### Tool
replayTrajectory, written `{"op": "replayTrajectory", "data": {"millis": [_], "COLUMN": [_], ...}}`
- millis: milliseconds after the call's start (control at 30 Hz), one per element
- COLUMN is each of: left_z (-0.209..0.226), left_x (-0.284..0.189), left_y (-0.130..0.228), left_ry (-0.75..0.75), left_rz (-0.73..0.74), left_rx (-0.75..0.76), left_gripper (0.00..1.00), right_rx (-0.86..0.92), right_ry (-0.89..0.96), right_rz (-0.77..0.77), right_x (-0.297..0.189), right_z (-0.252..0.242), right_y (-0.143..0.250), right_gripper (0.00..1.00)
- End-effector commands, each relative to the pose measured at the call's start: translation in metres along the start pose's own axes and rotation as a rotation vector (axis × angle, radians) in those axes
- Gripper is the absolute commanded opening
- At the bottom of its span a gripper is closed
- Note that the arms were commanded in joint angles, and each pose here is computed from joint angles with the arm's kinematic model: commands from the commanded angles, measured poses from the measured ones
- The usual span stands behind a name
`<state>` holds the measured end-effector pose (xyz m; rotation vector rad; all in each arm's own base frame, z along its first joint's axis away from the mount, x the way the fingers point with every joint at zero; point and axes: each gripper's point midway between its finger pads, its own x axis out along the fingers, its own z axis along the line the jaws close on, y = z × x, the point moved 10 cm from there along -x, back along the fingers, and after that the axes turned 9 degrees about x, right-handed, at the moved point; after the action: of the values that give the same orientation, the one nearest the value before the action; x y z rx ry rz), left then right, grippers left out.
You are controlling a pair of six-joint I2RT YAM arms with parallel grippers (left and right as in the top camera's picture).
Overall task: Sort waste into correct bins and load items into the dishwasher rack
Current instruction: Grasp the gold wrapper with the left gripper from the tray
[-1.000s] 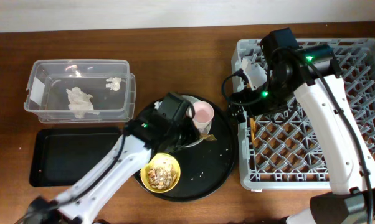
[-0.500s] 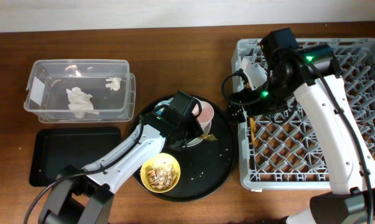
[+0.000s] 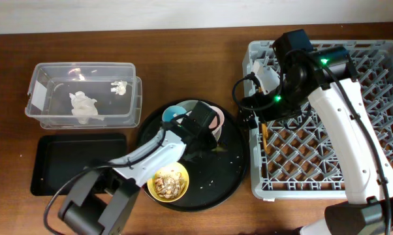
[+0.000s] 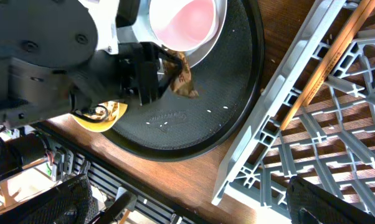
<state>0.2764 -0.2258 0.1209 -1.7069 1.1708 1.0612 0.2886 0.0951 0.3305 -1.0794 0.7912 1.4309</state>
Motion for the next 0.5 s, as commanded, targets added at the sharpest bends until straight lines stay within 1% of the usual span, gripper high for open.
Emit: {"op": "replayTrajectory", "data": {"millis": [0,33,100,167,233,300,367,400,467], "left_z": [0.000,0.000,0.000,0.000,0.000,0.000,0.000,0.000,0.000], "left_x": [0.004,0.004,0.004,0.004,0.004,0.003,-0.006,-0.012,-0.031], "left_y": [0.001,0.001,0.001,0.001,0.001,0.001,-0.001,-0.001,-0.002], "left_ry": [-0.017,-0.017,-0.017,-0.016,-0.017,-0.018,-0.008,-0.002,0.005], "left_rz": [-0.006,-0.007,-0.007,-0.007,-0.007,-0.005,-0.016,-0.025,-0.060], "left_rx": [-0.003,-0.003,-0.003,-0.003,-0.003,-0.004,-0.004,-0.005,-0.005], "left_gripper": [0.42,0.39,0.37,0.29,0.28,0.24,0.07,0.05,0.05], "right_rx": [-0.012,-0.012,-0.012,-0.012,-0.012,-0.012,-0.012,-0.012,-0.012], "right_ry": [0.000,0.000,0.000,0.000,0.000,0.000,0.000,0.000,0.000], "right_rz": [-0.027,-0.027,-0.027,-0.027,-0.027,-0.027,-0.027,-0.027,-0.027], "right_x": [-0.007,-0.007,-0.007,-0.007,-0.007,-0.007,-0.007,-0.007,-0.007], "right_z": [0.002,0.002,0.002,0.002,0.002,0.002,0.002,0.002,0.002], "right_y": [0.002,0.002,0.002,0.002,0.002,0.002,0.002,0.002,0.002], "right_gripper": [0.98,0.98,0.98,0.98,0.98,0.98,0.98,0.98,0.98]}}
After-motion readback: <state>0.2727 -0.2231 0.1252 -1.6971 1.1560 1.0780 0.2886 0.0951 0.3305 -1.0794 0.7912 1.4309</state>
